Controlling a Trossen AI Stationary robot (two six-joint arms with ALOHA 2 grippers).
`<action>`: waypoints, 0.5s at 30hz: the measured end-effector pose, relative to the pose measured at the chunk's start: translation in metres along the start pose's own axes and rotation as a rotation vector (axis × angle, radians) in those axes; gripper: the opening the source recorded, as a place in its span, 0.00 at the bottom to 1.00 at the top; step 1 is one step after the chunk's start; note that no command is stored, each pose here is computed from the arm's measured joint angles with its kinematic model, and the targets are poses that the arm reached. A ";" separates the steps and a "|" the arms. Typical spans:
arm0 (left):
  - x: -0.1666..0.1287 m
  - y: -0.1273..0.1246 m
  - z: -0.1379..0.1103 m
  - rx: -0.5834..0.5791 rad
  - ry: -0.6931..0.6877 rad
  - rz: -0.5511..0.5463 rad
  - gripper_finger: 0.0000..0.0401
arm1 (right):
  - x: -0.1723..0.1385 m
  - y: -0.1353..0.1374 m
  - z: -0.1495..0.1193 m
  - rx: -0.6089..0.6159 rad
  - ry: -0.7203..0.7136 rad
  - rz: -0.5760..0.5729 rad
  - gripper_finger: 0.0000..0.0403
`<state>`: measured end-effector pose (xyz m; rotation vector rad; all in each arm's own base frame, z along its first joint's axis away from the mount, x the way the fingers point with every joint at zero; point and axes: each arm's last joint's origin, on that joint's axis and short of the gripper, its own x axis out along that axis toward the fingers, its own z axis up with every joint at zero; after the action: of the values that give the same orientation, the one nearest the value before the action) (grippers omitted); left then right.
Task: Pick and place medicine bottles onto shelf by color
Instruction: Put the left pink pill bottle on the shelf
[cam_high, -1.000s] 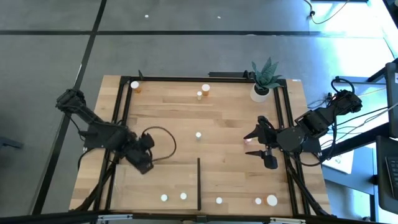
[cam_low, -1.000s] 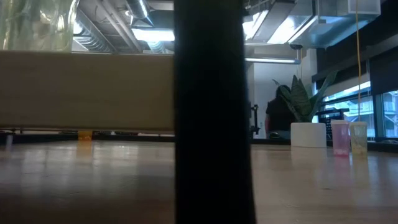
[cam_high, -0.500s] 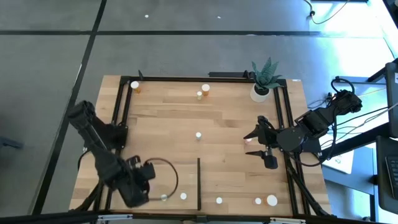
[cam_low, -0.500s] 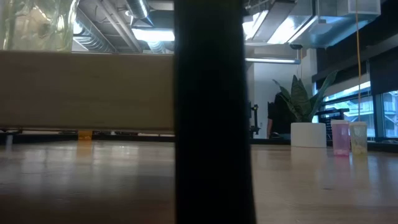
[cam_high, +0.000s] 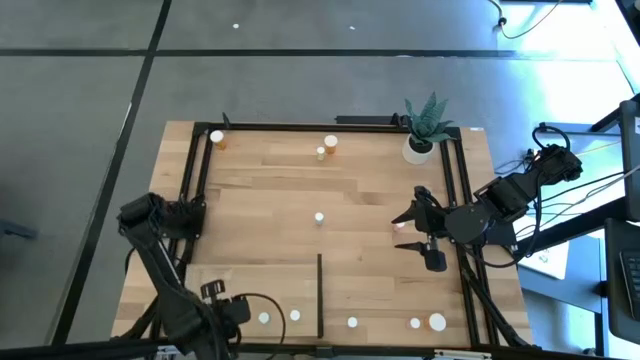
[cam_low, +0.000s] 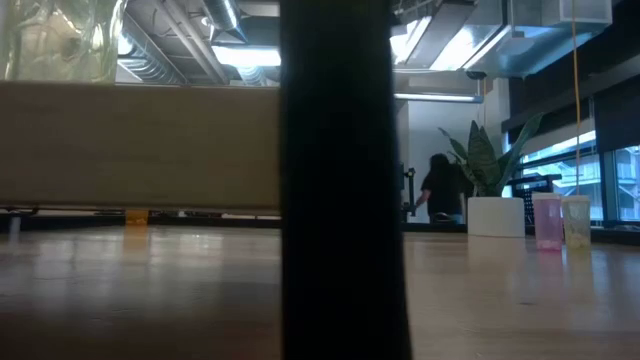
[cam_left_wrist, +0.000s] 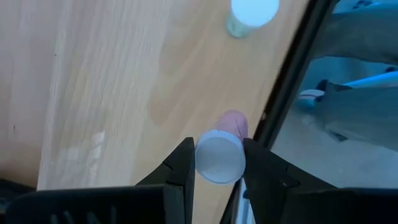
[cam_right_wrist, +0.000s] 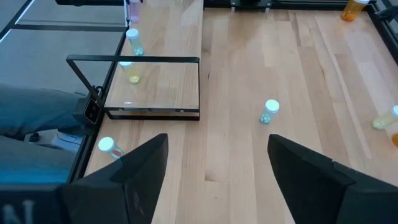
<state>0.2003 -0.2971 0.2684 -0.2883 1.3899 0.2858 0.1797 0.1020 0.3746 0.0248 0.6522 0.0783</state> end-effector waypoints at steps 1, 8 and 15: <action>0.003 -0.001 -0.001 0.003 0.002 0.007 0.23 | 0.000 0.000 0.000 0.000 0.000 0.000 0.69; 0.014 -0.005 -0.003 0.027 0.002 0.053 0.23 | 0.000 0.000 0.000 0.003 0.000 0.000 0.69; 0.023 -0.006 -0.004 0.058 0.005 0.106 0.23 | 0.000 0.000 0.000 0.000 0.000 0.000 0.69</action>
<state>0.2022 -0.3038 0.2450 -0.1681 1.4187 0.3317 0.1797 0.1020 0.3746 0.0246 0.6519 0.0779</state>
